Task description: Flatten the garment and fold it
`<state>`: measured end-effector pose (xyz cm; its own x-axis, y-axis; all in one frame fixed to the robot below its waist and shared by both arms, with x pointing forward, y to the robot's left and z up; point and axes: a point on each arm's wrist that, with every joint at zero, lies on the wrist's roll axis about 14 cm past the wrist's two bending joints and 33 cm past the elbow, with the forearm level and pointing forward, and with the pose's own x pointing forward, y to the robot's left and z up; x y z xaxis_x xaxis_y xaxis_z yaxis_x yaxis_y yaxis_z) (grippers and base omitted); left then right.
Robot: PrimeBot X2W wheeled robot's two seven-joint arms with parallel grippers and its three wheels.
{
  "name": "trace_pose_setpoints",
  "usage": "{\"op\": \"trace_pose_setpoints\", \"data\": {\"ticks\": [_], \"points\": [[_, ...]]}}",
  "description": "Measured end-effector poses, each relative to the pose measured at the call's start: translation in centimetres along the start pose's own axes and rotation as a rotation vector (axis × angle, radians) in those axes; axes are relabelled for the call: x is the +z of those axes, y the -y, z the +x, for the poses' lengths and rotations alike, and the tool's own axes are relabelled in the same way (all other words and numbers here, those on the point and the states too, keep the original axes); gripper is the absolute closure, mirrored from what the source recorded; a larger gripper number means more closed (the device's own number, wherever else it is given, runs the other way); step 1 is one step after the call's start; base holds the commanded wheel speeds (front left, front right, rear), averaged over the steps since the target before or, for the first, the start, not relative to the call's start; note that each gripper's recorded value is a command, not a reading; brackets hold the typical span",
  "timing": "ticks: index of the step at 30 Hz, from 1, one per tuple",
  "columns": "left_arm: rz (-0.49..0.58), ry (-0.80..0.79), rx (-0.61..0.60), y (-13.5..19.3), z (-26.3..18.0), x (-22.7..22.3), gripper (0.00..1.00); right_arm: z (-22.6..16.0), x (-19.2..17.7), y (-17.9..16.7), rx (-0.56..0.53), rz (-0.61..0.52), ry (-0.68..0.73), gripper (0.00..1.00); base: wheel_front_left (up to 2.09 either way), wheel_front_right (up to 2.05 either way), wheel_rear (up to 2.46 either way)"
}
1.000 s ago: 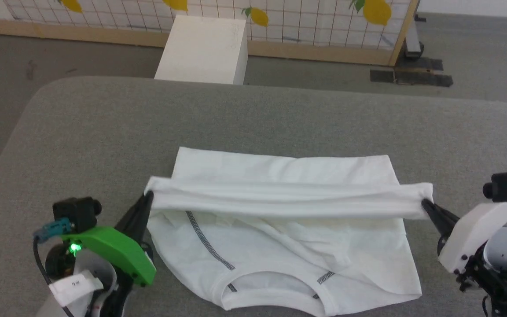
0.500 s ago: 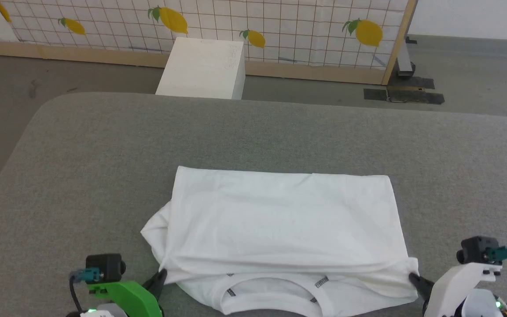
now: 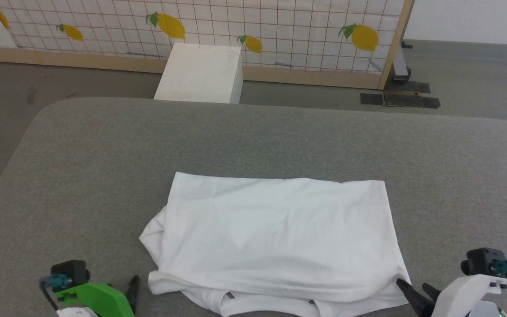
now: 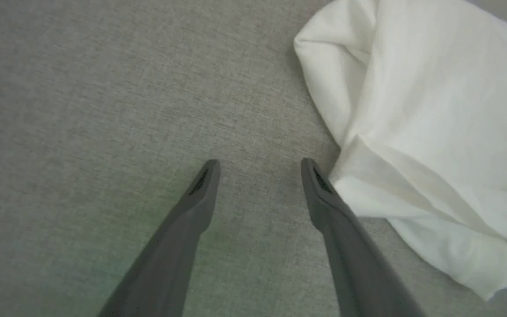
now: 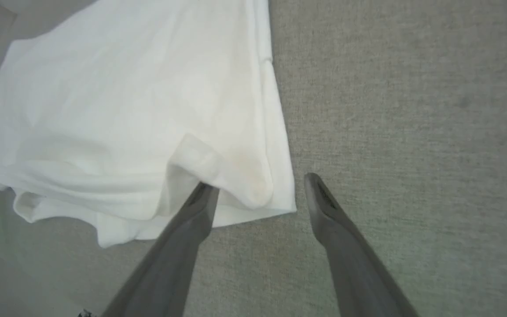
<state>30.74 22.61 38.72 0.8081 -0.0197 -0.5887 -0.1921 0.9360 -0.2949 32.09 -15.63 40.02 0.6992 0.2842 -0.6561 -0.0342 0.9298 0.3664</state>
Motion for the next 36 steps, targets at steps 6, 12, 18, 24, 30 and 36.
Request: {"op": "trace_pose_setpoints", "data": {"ticks": [6, 12, 18, 24, 30, 36], "points": [[-0.005, 0.216, 0.104, -2.8, -1.7, 5.9, 0.00, -3.3, 3.8, 0.1, 0.015, 0.037, 0.134, 0.00, 0.00, 0.00, 0.00], [0.134, 0.614, 0.077, -1.0, -4.9, 14.3, 0.00, -5.3, 7.9, 0.8, -0.033, -0.019, 0.217, 0.00, 0.00, 0.00, 0.00], [0.285, 0.806, 0.003, 2.9, -6.3, 16.9, 0.00, -2.0, 7.8, 0.2, -0.099, -0.164, 0.069, 0.00, 0.00, 0.00, 0.00], [0.333, 0.867, -0.024, 5.1, -6.1, 17.7, 0.00, 2.6, 5.3, -0.7, -0.114, -0.275, -0.124, 0.00, 0.00, 0.00, 0.00], [0.303, 0.837, -0.022, 4.9, -5.1, 16.7, 0.00, 5.6, 2.0, -0.7, -0.112, -0.344, -0.282, 0.00, 0.00, 0.00, 0.00], [0.280, 0.832, -0.001, 4.3, -4.9, 16.2, 0.00, 6.8, 1.9, -0.9, -0.092, -0.352, -0.322, 1.00, 0.00, 0.00, 0.00]]}}
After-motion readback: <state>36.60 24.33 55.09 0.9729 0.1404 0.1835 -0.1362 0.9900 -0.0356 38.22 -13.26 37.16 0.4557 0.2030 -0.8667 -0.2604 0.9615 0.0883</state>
